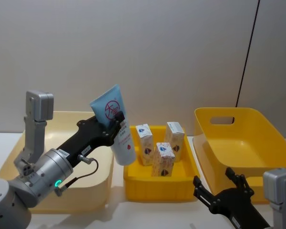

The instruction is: Bimanual collaborative sorting of washing and personal care products

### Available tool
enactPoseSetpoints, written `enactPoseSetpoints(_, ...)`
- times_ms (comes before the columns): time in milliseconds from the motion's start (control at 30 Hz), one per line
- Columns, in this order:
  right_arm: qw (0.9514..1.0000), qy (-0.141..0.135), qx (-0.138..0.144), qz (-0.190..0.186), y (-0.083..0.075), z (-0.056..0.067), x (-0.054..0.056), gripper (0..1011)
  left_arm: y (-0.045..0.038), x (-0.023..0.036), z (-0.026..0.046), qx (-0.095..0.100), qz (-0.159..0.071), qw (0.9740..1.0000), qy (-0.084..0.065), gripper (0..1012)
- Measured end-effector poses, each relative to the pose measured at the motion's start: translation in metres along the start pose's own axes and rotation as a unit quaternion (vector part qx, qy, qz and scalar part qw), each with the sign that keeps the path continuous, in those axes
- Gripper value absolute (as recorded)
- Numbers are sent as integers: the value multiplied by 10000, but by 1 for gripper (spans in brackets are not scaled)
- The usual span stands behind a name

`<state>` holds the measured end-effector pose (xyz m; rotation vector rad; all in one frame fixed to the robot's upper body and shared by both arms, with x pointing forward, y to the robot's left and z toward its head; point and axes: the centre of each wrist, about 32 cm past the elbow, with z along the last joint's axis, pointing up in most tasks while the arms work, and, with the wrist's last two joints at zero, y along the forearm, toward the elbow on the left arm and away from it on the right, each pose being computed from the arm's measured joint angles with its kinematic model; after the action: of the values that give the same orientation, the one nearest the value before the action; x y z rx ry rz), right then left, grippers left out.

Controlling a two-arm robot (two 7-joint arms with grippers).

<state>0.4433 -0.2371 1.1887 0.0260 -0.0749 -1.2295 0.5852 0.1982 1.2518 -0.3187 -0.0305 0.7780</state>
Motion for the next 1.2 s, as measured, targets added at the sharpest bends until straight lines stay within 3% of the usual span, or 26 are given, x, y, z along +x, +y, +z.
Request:
enactPoseSetpoints(367, 10000, 1, -2, 29, 0, 9, -3, 1000, -45, -31, -19, -33, -195, 9997, 105, 246)
enactPoseSetpoints(600, 9997, 21, 0, 240, 8, 65, -44, 1000, -60, -41, -25, -49, -257, 9996, 138, 246)
enactPoseSetpoints(967, 9975, -71, 58, 700, 113, 209, -314, 1000, -68, -46, -29, -61, -297, 9994, 159, 246)
enactPoseSetpoints(1200, 9967, -241, 94, 766, 195, 264, -513, 1000, -71, -48, -30, -65, -307, 9994, 165, 246)
